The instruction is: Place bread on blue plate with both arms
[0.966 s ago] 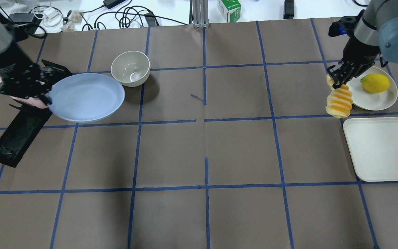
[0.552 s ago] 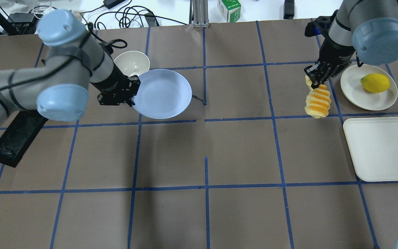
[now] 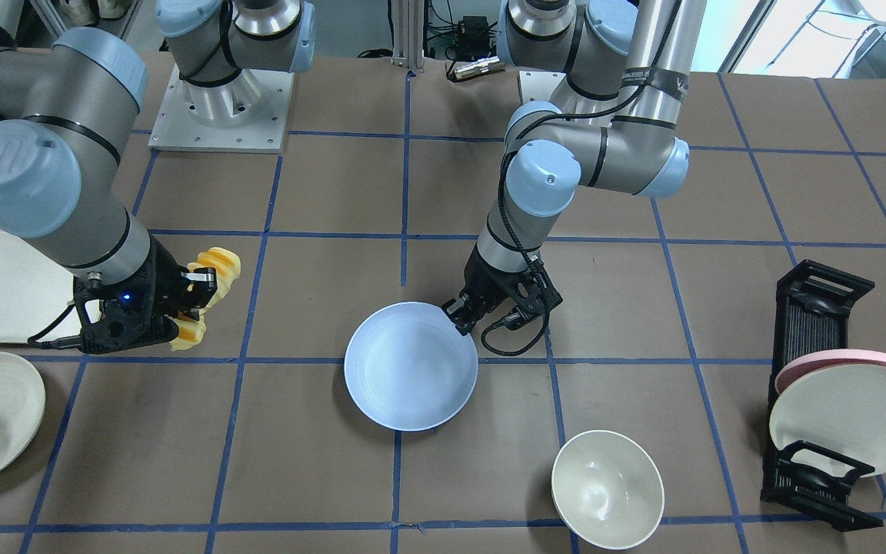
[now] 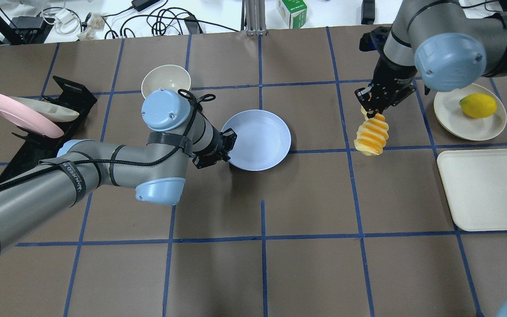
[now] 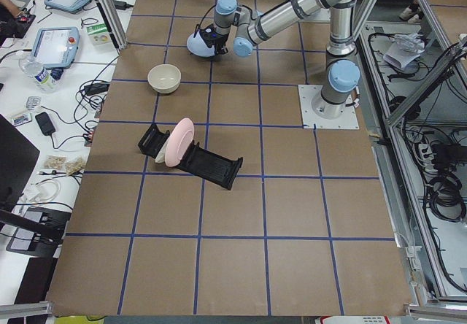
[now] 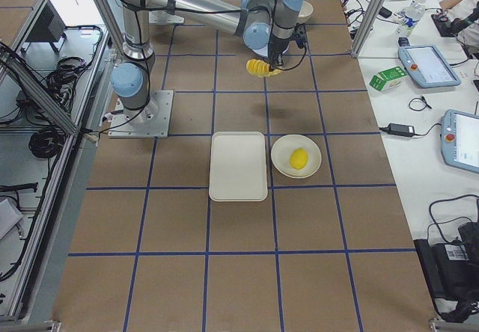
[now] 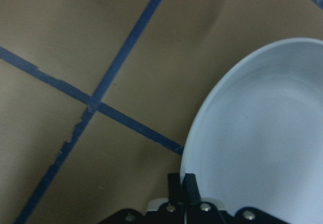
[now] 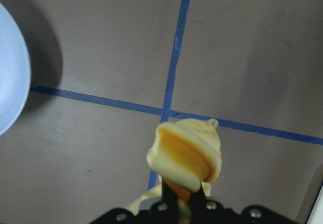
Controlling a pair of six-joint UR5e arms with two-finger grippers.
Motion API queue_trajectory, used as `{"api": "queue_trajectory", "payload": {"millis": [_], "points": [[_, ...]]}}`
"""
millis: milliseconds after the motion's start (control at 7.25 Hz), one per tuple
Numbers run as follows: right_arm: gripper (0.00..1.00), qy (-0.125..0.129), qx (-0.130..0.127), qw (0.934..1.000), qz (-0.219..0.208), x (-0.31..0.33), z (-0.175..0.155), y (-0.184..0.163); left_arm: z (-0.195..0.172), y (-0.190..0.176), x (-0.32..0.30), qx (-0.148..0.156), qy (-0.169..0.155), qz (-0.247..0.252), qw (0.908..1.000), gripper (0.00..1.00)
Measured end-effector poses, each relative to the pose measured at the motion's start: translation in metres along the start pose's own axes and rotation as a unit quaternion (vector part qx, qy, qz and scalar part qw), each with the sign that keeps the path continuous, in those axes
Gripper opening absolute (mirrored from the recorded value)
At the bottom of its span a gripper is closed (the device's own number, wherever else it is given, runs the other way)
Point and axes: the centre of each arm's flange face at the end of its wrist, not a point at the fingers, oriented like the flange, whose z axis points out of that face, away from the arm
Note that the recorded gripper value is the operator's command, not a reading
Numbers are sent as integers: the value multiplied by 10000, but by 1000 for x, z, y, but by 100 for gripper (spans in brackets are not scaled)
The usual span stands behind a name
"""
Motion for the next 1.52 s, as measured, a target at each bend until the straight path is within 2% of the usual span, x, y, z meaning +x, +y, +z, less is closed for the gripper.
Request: {"api": "queue_trajectory", "payload": {"millis": [138, 414, 690, 966, 1241, 1379, 1517], "points": [[0, -40, -5, 9998, 203, -19, 2, 0, 3, 6, 1, 12, -33, -1, 10000, 100], [0, -208, -15, 9992, 345, -52, 8, -2, -5, 2, 5, 243, -87, 32, 9997, 100], [0, -349, 252, 9991, 58, -90, 23, -17, -41, -20, 16, 382, -78, 236, 9990, 100], [0, -362, 454, 9979, -278, -147, 46, -26, -117, -47, 39, 25, -469, 409, 9981, 100], [0, -445, 677, 9965, -190, -188, 77, -36, -229, -46, 46, -568, -1060, 479, 9916, 100], [9, -534, 726, 9958, -181, -201, 91, -40, -267, -38, 38, -698, -1382, 602, 9861, 100], [63, -649, 776, 9947, -169, -208, 102, -45, -283, -40, 33, -678, -1564, 989, 9804, 100]]}}
